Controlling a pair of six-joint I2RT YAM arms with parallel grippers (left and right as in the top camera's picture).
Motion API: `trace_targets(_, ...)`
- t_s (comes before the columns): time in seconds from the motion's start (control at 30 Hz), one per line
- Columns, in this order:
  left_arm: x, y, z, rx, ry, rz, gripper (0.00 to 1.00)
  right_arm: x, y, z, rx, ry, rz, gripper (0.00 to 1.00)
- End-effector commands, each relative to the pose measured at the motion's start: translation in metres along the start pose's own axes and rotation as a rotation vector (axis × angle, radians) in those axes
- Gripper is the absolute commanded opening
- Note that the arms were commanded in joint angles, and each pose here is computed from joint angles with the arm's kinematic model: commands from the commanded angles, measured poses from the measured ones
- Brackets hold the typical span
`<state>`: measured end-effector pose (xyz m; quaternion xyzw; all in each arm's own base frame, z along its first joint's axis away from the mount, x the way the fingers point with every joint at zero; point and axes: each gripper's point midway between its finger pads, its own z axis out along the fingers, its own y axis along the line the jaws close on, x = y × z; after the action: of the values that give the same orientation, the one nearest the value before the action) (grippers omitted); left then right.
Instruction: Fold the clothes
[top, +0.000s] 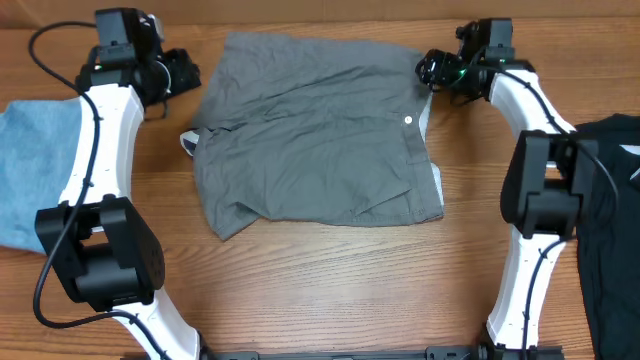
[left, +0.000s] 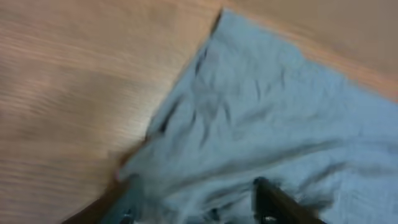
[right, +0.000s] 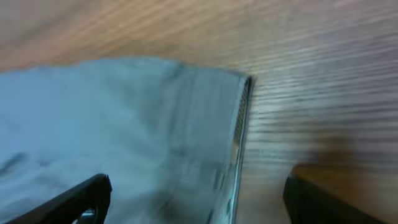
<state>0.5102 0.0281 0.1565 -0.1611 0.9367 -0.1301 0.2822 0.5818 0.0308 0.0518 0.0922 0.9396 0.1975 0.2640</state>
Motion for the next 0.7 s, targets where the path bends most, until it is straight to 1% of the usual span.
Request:
trace_targets(0.0,0.022,-0.003,-0.008,0.01,0.097,-0.003,0.73,-0.024,0.017,-0.09,0.009,-0.036,0.023,0.89)
trace_targets(0.03,0.027,0.0,-0.009,0.003,0.117,-0.011,0.75,-0.015,0.013,-0.097,0.022,-0.001,0.044,0.87)
trace_targets(0.07,0.037,0.004,-0.011,-0.01,0.158,-0.034,0.77,0.003,0.005,-0.105,0.046,0.073,0.086,0.84)
trace_targets(0.13,0.059,0.009,-0.015,-0.04,0.248,-0.083,0.8,0.038,-0.007,-0.11,0.081,0.209,0.14,0.81)
trace_targets(0.17,0.069,0.011,-0.018,-0.051,0.289,-0.093,0.81,0.058,-0.01,-0.11,0.092,0.283,0.139,0.79)
trace_targets(0.2,0.076,0.011,-0.02,-0.059,0.316,-0.096,0.85,0.078,-0.011,-0.109,0.094,0.353,0.119,0.66)
trace_targets(0.23,0.08,0.012,-0.021,-0.066,0.332,-0.097,0.87,0.092,-0.01,-0.109,0.093,0.402,0.106,0.6)
trace_targets(0.27,0.084,0.012,-0.022,-0.07,0.349,-0.102,0.88,0.113,-0.007,-0.108,0.076,0.474,0.083,0.51)
trace_targets(0.33,0.091,0.014,-0.025,-0.078,0.377,-0.109,0.88,0.139,0.008,-0.105,-0.045,0.552,0.018,0.42)
trace_targets(0.4,0.098,0.015,-0.027,-0.087,0.405,-0.116,0.88,0.156,0.021,-0.104,-0.181,0.591,-0.042,0.39)
trace_targets(0.47,0.1,0.017,-0.029,-0.098,0.417,-0.114,0.89,0.164,0.029,-0.104,-0.266,0.597,-0.087,0.39)
trace_targets(0.67,0.101,0.019,-0.03,-0.108,0.42,-0.111,0.89,0.164,0.029,-0.096,-0.285,0.57,-0.096,0.39)
